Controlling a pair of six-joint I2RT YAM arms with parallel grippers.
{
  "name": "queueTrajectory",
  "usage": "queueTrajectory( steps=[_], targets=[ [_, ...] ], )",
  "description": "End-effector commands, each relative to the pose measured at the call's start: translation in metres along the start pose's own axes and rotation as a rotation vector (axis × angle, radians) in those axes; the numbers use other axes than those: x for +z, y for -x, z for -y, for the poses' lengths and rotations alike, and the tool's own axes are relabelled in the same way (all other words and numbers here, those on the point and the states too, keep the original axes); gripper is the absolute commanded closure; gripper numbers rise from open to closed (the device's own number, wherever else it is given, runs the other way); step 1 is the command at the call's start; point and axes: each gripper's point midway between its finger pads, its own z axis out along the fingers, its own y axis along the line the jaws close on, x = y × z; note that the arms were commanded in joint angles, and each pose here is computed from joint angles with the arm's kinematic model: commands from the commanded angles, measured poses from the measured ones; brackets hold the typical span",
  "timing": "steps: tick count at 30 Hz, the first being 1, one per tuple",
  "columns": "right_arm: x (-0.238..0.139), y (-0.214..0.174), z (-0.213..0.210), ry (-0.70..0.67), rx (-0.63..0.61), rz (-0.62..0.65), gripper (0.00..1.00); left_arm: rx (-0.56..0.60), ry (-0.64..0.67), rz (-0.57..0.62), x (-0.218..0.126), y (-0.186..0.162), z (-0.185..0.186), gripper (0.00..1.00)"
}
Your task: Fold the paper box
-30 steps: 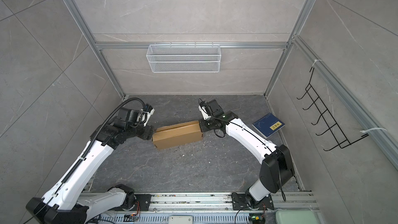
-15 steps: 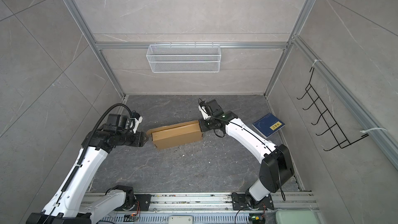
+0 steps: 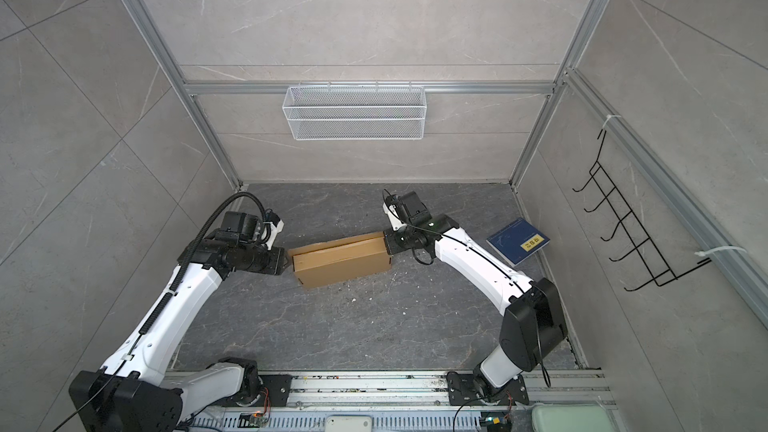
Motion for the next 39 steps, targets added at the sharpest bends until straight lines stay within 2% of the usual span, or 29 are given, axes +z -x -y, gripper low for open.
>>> queueTrajectory(
  steps=[1,17,33,39],
  targets=[
    [0.010,-0.017,-0.001,0.002,-0.005,-0.074,1.00,0.023,-0.015,0.043,-0.005,0.013,0.002,0.55],
    [0.010,-0.016,-0.003,0.009,-0.001,-0.074,1.00,-0.014,-0.060,0.013,-0.003,0.011,0.010,0.76],
    [0.012,-0.015,-0.004,0.016,0.005,-0.073,1.00,-0.102,-0.083,-0.040,-0.006,0.009,0.014,0.79],
    [0.013,-0.015,-0.005,0.021,0.011,-0.074,1.00,-0.129,-0.108,-0.038,-0.008,0.010,0.019,0.84]
  ],
)
